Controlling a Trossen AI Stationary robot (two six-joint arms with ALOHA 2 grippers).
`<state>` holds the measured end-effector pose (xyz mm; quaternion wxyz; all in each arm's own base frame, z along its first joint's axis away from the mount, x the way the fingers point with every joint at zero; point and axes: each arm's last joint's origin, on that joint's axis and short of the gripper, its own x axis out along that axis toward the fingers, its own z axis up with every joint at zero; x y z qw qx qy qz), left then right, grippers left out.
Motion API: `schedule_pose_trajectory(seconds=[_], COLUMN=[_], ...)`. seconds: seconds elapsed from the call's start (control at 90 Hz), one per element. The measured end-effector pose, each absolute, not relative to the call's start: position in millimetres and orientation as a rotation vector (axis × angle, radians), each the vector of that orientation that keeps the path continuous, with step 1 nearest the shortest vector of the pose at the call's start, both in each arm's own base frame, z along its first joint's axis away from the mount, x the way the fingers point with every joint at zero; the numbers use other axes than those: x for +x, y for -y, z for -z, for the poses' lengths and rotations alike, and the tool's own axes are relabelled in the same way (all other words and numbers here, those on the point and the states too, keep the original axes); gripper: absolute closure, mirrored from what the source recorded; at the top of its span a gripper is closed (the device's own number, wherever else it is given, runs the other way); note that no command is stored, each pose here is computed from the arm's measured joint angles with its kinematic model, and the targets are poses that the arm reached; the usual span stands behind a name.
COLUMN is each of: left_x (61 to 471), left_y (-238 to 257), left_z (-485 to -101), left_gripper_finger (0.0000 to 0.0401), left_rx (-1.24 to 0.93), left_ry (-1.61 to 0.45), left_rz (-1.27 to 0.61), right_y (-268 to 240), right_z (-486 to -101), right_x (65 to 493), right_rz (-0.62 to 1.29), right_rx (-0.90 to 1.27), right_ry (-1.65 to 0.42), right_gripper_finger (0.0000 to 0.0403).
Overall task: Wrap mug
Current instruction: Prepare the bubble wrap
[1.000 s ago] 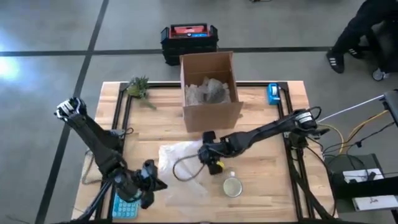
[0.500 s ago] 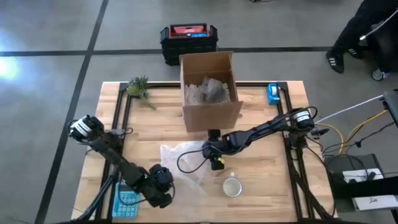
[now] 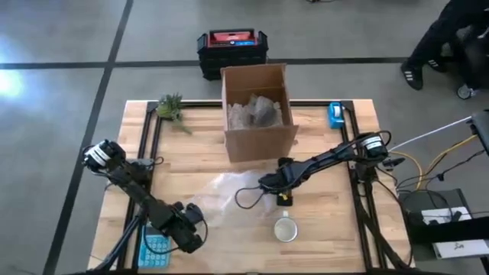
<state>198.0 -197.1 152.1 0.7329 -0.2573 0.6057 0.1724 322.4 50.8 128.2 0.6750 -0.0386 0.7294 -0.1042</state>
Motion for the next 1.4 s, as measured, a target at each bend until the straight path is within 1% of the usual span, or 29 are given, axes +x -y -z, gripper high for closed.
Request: schedule_pose_trajectory(seconds=[0.067, 0.156, 0.322, 0.422, 0.533, 0.633, 0.722, 0.789, 0.867, 0.989, 1.111, 1.233, 1.333, 1.4], left_x=[196, 196, 195, 196, 200, 209, 220, 229, 238, 246, 247, 246, 245, 242], left_y=[194, 191, 181, 176, 175, 175, 178, 181, 183, 185, 189, 192, 197, 199], left_z=[-159, -175, -205, -218, -223, -220, -211, -201, -187, -162, -144, -132, -128, -128], left_gripper_finger=[0.0401, 0.0401, 0.0401, 0.0401, 0.0401, 0.0401, 0.0401, 0.0401, 0.0401, 0.0401, 0.0401, 0.0401, 0.0401, 0.0401], left_rx=[-0.561, -0.565, -0.55, -0.516, -0.463, -0.431, -0.408, -0.388, -0.364, -0.347, -0.353, -0.374, -0.382, -0.377], left_ry=[-1.324, -1.242, -0.981, -0.836, -0.723, -0.688, -0.678, -0.676, -0.708, -0.795, -0.896, -0.985, -1.0, -1.005], left_rz=[-0.386, -0.383, -0.385, -0.385, -0.375, -0.349, -0.345, -0.337, -0.334, -0.342, -0.325, -0.302, -0.299, -0.294], right_y=[-51, -51, -54, -59, -72, -89, -104, -113, -117, -106, -85, -64, -58, -55], right_z=[-141, -160, -194, -205, -209, -208, -200, -190, -174, -140, -128, -142, -168, -182], right_x=[323, 325, 335, 344, 356, 366, 376, 381, 385, 387, 379, 366, 359, 352], right_rz=[0.245, 0.239, 0.211, 0.178, 0.114, -0.017, -0.123, -0.181, -0.19, -0.11, 0.09, 0.33, 0.472, 0.529], right_rx=[-0.078, -0.066, -0.027, -0.003, 0.015, 0.01, 0.024, 0.026, 0.021, 0.012, -0.077, -0.268, -0.403, -0.464], right_ry=[-1.64, -1.588, -1.419, -1.281, -1.126, -1.025, -0.963, -0.954, -0.973, -1.113, -1.253, -1.367, -1.343, -1.331], right_gripper_finger=[0.0228, 0.0232, 0.0239, 0.0241, 0.0238, 0.0236, 0.0238, 0.0243, 0.025, 0.0265, 0.0282, 0.0299, 0.0311, 0.0318])
